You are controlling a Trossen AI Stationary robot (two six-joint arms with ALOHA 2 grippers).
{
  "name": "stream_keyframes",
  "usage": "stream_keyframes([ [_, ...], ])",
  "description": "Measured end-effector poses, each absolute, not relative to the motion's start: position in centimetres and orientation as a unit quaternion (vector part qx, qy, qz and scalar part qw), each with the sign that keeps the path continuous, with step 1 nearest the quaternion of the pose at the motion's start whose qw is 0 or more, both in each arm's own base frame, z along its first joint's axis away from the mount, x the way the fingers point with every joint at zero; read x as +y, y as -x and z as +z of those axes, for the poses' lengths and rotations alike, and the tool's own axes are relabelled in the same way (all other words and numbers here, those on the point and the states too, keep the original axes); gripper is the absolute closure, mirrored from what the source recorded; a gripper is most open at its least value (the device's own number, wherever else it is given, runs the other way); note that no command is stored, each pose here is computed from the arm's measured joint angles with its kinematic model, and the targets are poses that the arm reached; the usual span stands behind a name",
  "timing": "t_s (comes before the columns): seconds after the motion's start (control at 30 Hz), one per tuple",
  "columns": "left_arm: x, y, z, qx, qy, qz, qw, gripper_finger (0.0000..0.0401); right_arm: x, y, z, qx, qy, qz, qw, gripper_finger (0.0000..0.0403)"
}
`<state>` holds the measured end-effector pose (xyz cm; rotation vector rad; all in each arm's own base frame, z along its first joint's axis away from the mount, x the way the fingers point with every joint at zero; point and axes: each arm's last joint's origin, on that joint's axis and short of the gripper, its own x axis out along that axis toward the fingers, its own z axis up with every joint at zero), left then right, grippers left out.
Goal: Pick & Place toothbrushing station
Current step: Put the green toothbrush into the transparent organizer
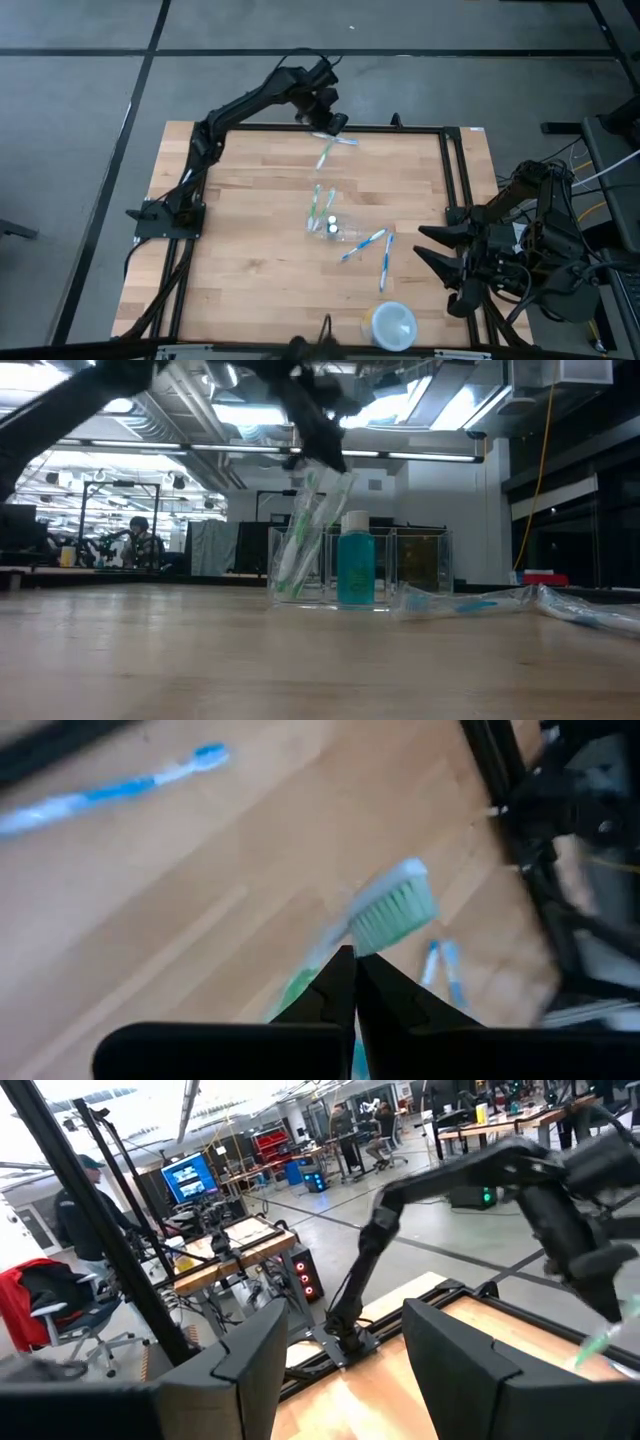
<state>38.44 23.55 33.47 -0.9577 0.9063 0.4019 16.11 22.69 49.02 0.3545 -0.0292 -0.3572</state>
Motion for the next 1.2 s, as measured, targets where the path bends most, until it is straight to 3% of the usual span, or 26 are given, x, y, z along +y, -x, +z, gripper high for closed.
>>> stream_keyframes([
  [0.23, 17.1, -36.8, 40.2, 0.381, 0.322, 0.222, 0.838, 0.04, 22.7, -16.1, 49.0, -0.013, -0.17, -0.177, 0.969, 0.0202],
  [0.7, 5.6, -30.8, 49.4, 0.255, 0.297, 0.228, 0.891, 0.04, 22.8, -16.1, 49.0, -0.009, -0.167, -0.167, 0.972, 0.0202],
  [0.93, -2.3, -30.7, 48.2, 0.25, 0.204, 0.271, 0.907, 0.04, 22.8, -16.2, 49.1, -0.006, -0.171, -0.155, 0.973, 0.0201],
  [1.2, -8.4, -32.4, 42.4, 0.263, 0.115, 0.283, 0.915, 0.04, 23.0, -16.2, 49.3, -0.003, -0.18, -0.133, 0.975, 0.0201],
])
